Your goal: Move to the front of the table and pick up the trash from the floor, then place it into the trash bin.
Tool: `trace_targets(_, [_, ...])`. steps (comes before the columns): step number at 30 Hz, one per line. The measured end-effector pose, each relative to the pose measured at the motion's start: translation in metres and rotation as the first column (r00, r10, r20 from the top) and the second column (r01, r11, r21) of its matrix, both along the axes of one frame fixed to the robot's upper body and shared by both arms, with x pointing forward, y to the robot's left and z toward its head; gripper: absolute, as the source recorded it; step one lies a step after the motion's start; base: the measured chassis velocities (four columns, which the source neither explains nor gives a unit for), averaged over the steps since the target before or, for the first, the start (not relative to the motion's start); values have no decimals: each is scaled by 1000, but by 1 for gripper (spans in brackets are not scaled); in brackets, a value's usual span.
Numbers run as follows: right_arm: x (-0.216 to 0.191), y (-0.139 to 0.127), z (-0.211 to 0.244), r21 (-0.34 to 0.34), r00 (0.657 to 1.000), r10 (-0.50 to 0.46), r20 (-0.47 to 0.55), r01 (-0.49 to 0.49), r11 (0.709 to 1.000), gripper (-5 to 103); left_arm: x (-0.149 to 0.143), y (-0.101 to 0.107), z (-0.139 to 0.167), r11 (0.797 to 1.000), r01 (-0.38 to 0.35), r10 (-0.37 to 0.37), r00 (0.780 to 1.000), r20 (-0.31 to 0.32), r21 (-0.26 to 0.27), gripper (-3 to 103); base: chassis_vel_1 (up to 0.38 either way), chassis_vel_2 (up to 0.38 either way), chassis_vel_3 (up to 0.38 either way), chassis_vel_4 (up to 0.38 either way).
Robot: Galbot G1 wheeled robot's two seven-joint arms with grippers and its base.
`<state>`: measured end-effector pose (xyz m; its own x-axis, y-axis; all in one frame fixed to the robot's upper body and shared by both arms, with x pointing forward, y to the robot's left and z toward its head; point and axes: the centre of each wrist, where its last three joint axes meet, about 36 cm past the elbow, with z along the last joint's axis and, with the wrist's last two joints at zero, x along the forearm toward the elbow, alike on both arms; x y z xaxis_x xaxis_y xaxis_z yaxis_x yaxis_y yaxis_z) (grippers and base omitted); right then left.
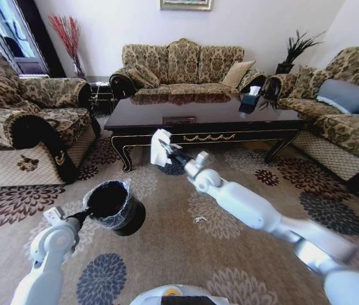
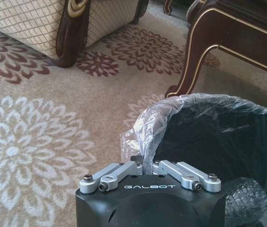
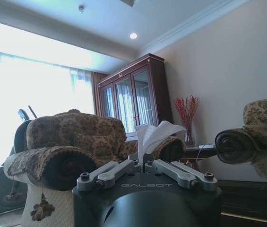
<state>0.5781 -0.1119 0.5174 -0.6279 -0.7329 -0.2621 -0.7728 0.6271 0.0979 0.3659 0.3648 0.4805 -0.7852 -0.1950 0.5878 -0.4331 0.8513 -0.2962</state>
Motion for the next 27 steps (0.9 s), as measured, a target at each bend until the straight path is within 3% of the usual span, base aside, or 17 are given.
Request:
trace_targets(5, [-1,24,6,-24,997,71,7,-71,997,0,23,3,8,1000,14,-13,999,37,-8,4,0,0,0,0])
trace_targets(11, [-13,87,19,9,980,197,24,-197,980,0,52,1,17,999,43,-43,997,66,-1,4,0,0,0,0])
trace_targets(16, [-21,124,18,37,963,268,31,-269,962,0,72,-5,21,997,71,-71,995,75,5,4,0,0,0,0])
trace_targets(22, [-17,135,6,7,960,278,28,-278,960,0,86,-10,29,995,101,-101,990,96,8,4,0,0,0,0])
trace_targets(27, [-15,122,-32,-50,972,233,4,-233,971,0,90,-9,35,993,117,-116,986,119,4,4,0,0,0,0])
